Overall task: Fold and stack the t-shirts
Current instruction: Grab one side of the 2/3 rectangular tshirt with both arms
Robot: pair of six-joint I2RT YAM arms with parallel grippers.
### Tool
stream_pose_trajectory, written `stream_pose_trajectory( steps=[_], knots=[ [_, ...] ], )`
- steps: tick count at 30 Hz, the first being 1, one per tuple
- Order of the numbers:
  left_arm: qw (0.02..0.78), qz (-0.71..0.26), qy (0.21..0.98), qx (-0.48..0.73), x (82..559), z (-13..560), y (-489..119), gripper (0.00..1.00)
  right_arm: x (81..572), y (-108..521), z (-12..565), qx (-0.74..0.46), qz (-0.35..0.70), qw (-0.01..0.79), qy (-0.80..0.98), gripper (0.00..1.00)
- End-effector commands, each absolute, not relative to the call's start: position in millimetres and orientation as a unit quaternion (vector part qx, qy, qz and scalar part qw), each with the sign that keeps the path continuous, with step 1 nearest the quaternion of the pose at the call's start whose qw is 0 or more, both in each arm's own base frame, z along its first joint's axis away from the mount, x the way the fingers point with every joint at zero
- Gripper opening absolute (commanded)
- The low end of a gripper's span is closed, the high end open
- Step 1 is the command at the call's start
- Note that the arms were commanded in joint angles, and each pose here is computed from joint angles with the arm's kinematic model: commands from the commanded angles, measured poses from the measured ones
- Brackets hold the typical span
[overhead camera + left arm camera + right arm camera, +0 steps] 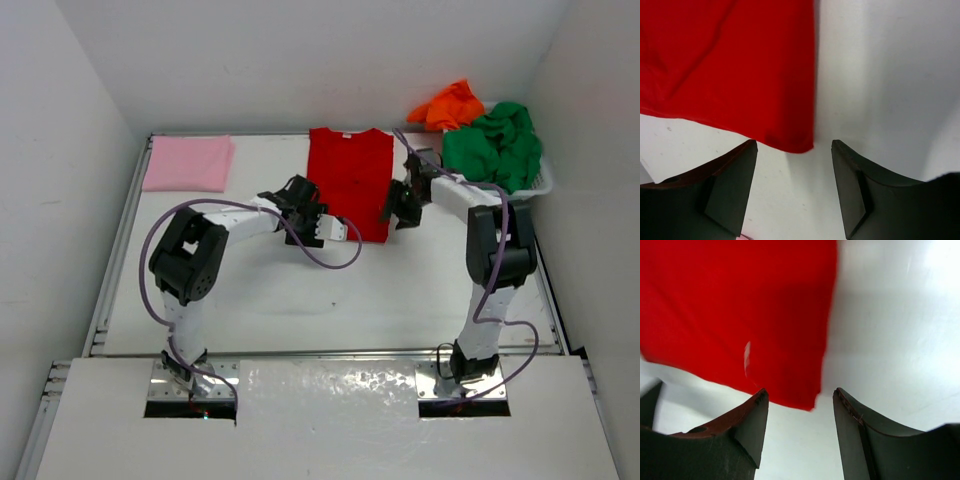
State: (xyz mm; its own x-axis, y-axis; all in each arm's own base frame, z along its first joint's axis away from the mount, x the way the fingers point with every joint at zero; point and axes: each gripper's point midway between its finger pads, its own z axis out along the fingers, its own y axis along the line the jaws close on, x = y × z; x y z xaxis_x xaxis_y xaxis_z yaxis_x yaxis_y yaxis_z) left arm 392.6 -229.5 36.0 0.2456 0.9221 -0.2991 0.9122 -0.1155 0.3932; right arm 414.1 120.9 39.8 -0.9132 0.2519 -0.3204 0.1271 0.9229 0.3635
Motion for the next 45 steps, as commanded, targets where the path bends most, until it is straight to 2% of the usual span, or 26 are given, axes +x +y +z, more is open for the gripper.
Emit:
stream_pose_trajectory(
  steps=[1,5,11,14,15,17,19,20,21,22,23,27,31,37,45],
  knots=[
    [0.303,0.047,0.588,0.749,421,43,-240,0.59,410,129,34,0.112,0.19,0.185,0.958,0.53],
    [0.295,0.019,0.588,0.753,410,29,-244,0.59,400,141,17,0.124,0.226,0.166,0.952,0.52],
    [0.279,0.027,0.595,0.754,403,7,-233,0.56,388,141,-4,0.143,0.225,0.139,0.954,0.51],
    [0.281,0.031,0.602,0.747,403,2,-231,0.49,384,142,-12,0.147,0.226,0.13,0.954,0.51],
    [0.282,0.032,0.605,0.744,404,1,-231,0.42,385,142,-13,0.148,0.228,0.131,0.953,0.51],
    [0.284,0.031,0.61,0.739,405,-1,-232,0.35,385,145,-16,0.154,0.234,0.125,0.952,0.44],
    [0.287,0.028,0.617,0.732,406,0,-233,0.23,385,149,-19,0.157,0.247,0.119,0.949,0.34],
    [0.287,0.027,0.62,0.729,406,0,-233,0.18,384,150,-21,0.162,0.25,0.117,0.947,0.21],
    [0.29,0.026,0.623,0.726,407,1,-234,0.02,385,150,-19,0.162,0.252,0.12,0.946,0.15],
    [0.293,0.024,0.632,0.717,407,2,-234,0.0,385,150,-18,0.161,0.251,0.122,0.947,0.09],
    [0.295,0.023,0.639,0.71,408,4,-233,0.0,383,149,-17,0.158,0.251,0.121,0.947,0.01],
    [0.298,-0.002,0.677,0.673,409,19,-234,0.0,378,151,-5,0.136,0.26,0.13,0.947,0.0],
    [0.282,-0.049,0.69,0.665,379,36,-233,0.0,361,154,9,0.104,0.274,0.132,0.947,0.0],
    [0.23,-0.056,0.7,0.674,313,36,-214,0.0,306,148,24,0.054,0.266,0.129,0.954,0.0],
    [0.128,-0.082,0.703,0.695,193,40,-167,0.0,184,150,26,-0.032,0.238,0.06,0.969,0.0]
  ],
)
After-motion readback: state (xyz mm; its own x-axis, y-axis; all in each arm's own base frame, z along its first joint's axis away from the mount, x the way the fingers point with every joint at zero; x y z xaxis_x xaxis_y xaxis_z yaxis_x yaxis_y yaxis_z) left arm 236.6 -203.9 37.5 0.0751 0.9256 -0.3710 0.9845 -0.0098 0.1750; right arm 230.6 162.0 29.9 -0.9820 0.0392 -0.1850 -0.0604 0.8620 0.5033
